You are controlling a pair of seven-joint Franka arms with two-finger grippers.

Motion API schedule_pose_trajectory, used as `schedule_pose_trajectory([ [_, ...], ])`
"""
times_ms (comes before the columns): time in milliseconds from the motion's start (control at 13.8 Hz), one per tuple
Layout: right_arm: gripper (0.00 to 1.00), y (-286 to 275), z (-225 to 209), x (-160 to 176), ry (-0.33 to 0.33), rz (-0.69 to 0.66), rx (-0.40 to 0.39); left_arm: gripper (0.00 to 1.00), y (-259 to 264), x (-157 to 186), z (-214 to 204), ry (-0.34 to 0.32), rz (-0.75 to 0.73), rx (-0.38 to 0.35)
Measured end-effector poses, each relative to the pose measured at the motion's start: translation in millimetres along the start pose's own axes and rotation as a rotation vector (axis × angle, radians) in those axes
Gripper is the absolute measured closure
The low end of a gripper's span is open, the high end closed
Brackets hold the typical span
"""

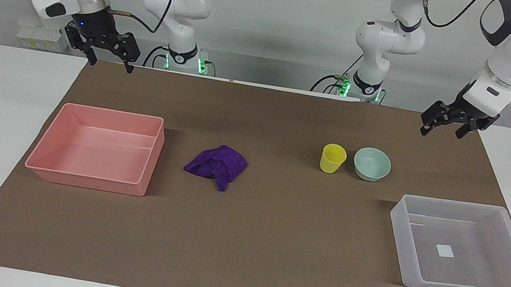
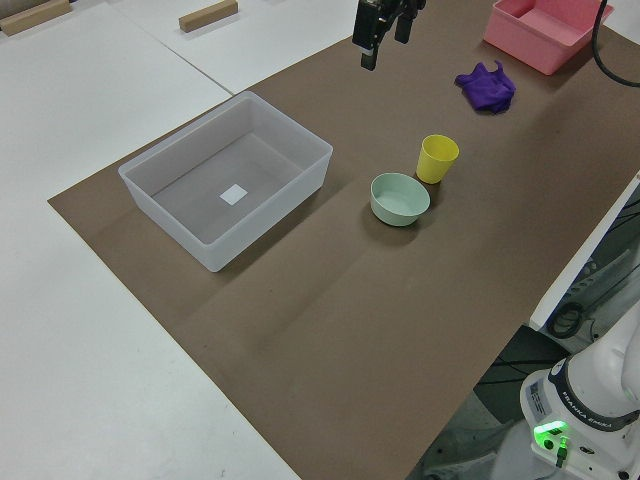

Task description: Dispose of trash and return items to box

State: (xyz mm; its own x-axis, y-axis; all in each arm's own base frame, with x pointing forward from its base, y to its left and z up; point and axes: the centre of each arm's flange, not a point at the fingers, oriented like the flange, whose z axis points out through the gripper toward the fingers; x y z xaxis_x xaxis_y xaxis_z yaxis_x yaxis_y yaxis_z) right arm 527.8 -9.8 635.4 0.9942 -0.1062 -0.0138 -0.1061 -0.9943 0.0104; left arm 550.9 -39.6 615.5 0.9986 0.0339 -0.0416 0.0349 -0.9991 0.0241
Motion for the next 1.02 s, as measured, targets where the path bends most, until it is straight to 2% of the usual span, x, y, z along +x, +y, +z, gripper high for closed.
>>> schedule_pose_trajectory([
  [1018, 0.00, -0.5, 0.6, 0.4, 0.003, -0.003, -0.011, 0.00, -1.5, -0.6, 0.6, -0.007, -0.002, 0.001],
])
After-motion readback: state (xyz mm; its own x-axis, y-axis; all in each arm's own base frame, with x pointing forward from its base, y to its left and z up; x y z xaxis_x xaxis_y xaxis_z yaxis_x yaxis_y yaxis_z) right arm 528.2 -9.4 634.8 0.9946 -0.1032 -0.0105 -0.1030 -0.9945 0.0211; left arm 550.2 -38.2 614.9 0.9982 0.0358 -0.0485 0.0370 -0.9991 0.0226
